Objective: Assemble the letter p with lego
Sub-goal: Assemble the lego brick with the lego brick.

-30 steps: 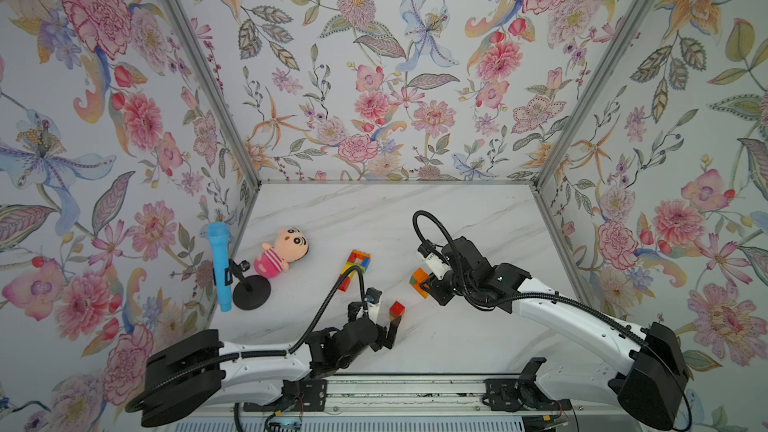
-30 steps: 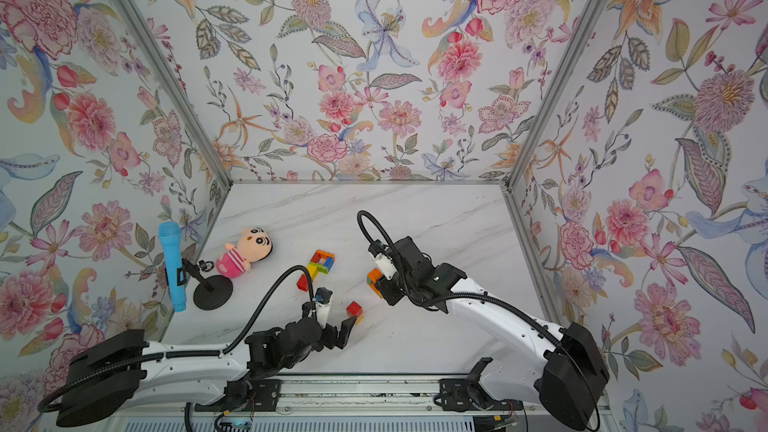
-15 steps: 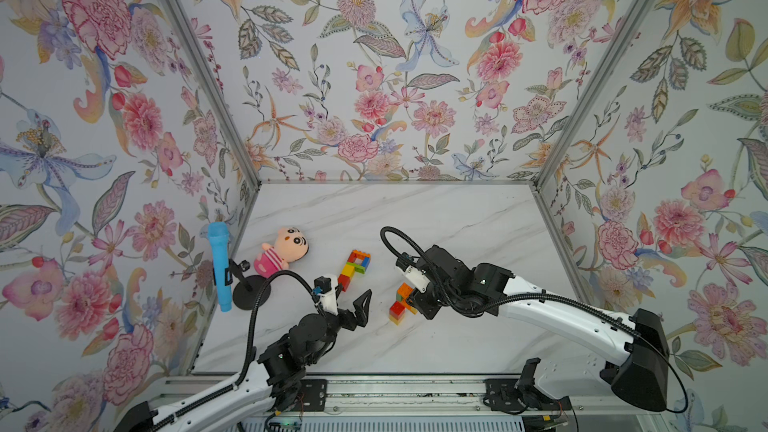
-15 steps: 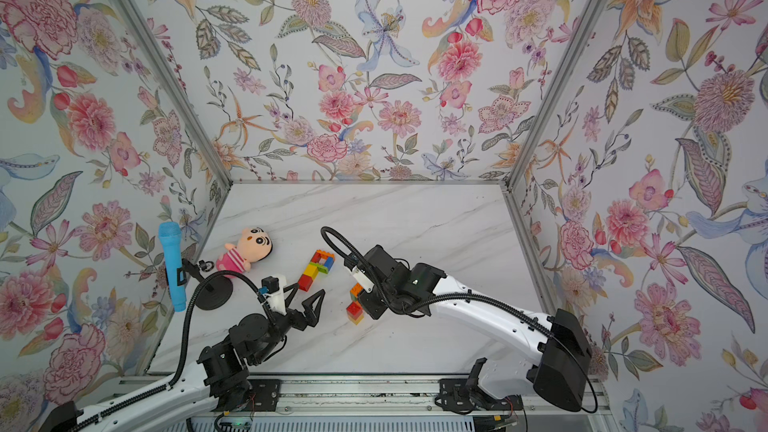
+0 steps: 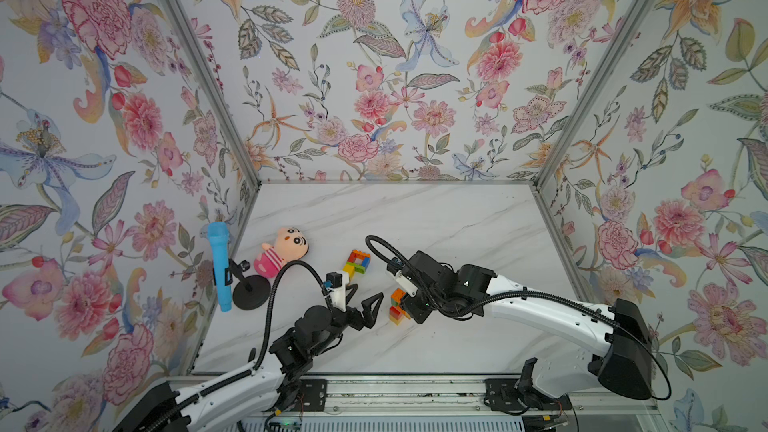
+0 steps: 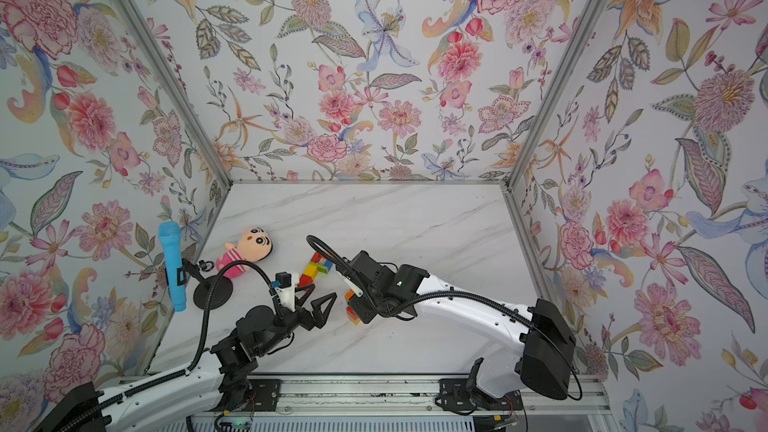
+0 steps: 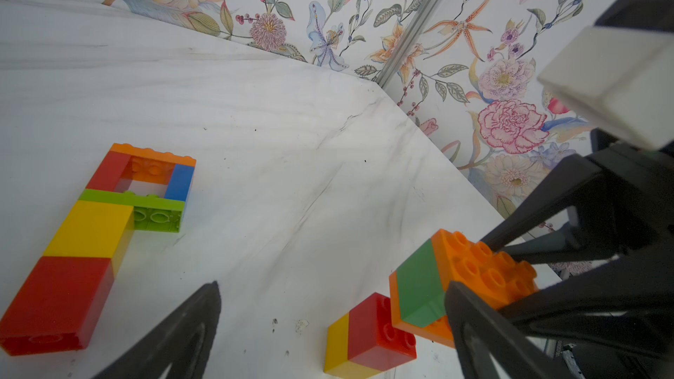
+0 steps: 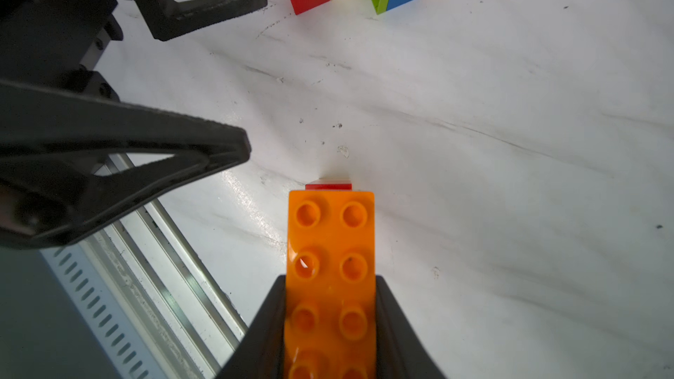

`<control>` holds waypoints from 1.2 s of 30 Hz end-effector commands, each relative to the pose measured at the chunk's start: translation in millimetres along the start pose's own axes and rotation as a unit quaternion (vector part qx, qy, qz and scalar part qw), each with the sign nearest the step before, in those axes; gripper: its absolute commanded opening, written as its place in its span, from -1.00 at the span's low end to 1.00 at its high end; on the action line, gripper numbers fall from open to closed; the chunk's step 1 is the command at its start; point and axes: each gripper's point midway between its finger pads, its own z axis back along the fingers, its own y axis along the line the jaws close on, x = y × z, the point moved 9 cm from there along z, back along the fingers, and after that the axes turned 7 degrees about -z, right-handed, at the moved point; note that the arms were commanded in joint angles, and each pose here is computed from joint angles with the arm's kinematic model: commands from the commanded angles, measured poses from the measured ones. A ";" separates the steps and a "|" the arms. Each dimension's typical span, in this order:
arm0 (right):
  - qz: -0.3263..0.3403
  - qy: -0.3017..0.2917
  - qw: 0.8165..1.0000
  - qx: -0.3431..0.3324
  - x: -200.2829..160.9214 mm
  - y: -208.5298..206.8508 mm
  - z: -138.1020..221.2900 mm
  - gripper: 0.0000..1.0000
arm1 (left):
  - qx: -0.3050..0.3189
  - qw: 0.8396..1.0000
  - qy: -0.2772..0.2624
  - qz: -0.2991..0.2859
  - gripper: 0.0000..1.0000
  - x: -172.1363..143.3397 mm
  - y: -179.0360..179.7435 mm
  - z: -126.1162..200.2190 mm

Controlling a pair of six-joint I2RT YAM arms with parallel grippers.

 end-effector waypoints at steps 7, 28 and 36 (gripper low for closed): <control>-0.008 -0.017 1.000 -0.019 3.7 1.4 -2.3 -0.49 | -0.023 1.000 -0.017 0.004 0.98 5.3 -2.6 0.2; -0.010 -0.016 1.000 -0.009 -12.1 -0.1 -3.9 -0.49 | -0.038 0.999 -0.014 0.009 0.98 11.8 -9.5 -13.4; 0.005 -0.011 1.000 -0.001 -20.2 -0.2 -7.2 -0.49 | -0.042 0.999 -0.011 0.008 0.98 13.9 -11.8 -17.8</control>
